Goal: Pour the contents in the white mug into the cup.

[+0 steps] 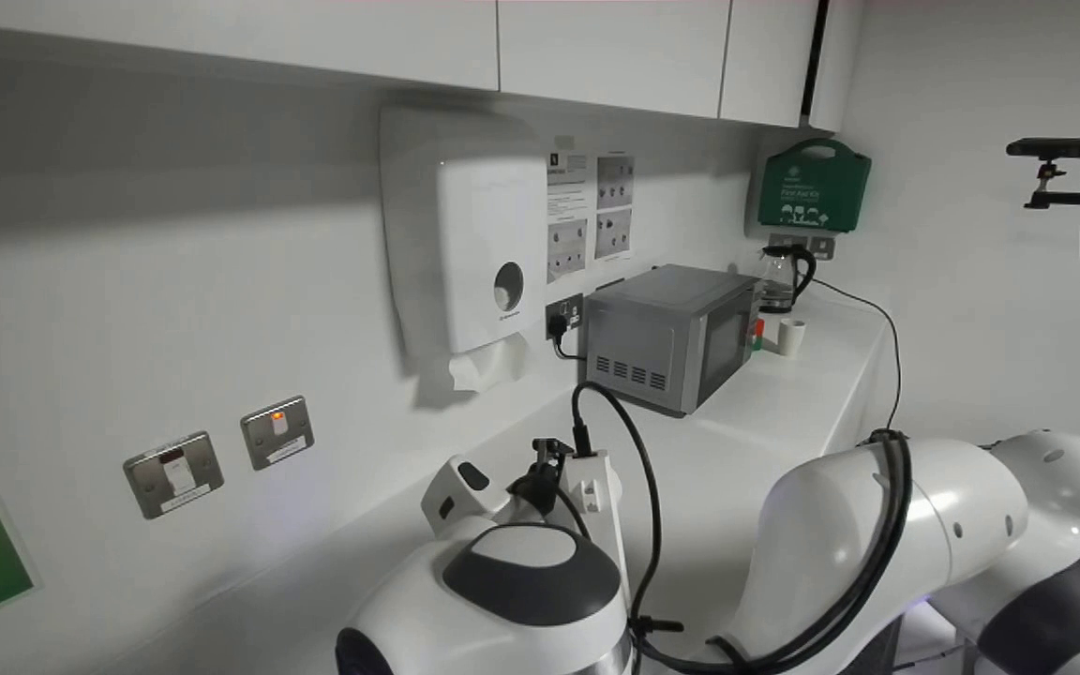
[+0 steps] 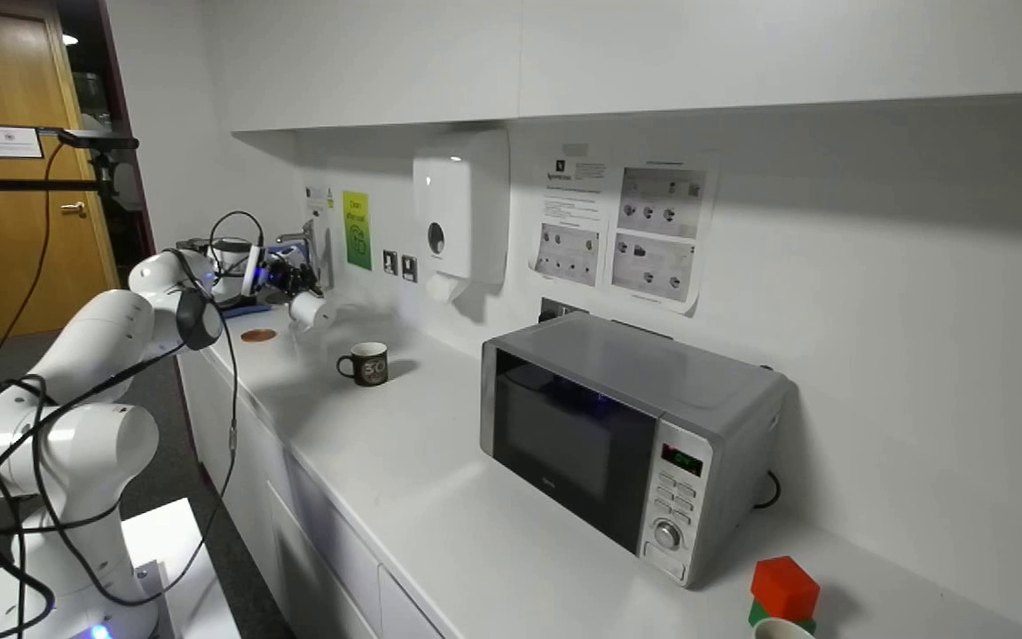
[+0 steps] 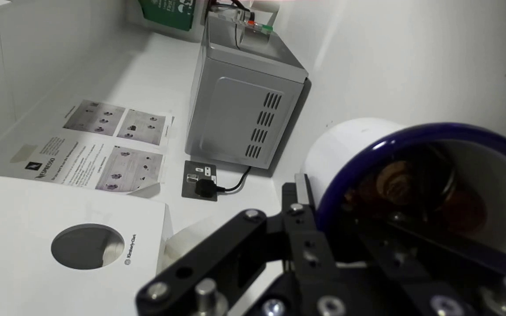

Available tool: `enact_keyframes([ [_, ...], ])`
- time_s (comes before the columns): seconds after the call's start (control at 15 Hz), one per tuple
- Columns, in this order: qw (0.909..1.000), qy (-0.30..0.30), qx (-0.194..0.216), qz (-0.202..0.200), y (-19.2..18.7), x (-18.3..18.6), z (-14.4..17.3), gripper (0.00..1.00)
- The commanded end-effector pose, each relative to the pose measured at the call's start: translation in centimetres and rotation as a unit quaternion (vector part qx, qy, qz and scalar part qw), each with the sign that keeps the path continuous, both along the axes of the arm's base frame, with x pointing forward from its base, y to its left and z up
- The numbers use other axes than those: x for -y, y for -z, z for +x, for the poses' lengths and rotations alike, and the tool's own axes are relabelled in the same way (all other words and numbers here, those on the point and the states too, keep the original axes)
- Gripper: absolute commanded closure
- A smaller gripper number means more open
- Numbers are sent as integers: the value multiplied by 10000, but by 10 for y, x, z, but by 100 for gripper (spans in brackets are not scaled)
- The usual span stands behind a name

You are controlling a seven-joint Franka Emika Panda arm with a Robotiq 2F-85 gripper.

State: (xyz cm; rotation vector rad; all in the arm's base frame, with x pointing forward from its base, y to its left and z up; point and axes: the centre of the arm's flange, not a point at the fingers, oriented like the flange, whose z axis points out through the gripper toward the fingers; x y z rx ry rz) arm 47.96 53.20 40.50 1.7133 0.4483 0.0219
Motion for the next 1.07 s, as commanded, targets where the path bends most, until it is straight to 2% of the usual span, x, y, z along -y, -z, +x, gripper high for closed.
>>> enact_keyframes([
  [0.0,9999,10,-113,-45,-18,0,12,99],
  [0.47,9993,101,-161,-326,-31,3,20,99],
  [1.0,9978,-57,-262,-609,-43,-5,27,99],
])
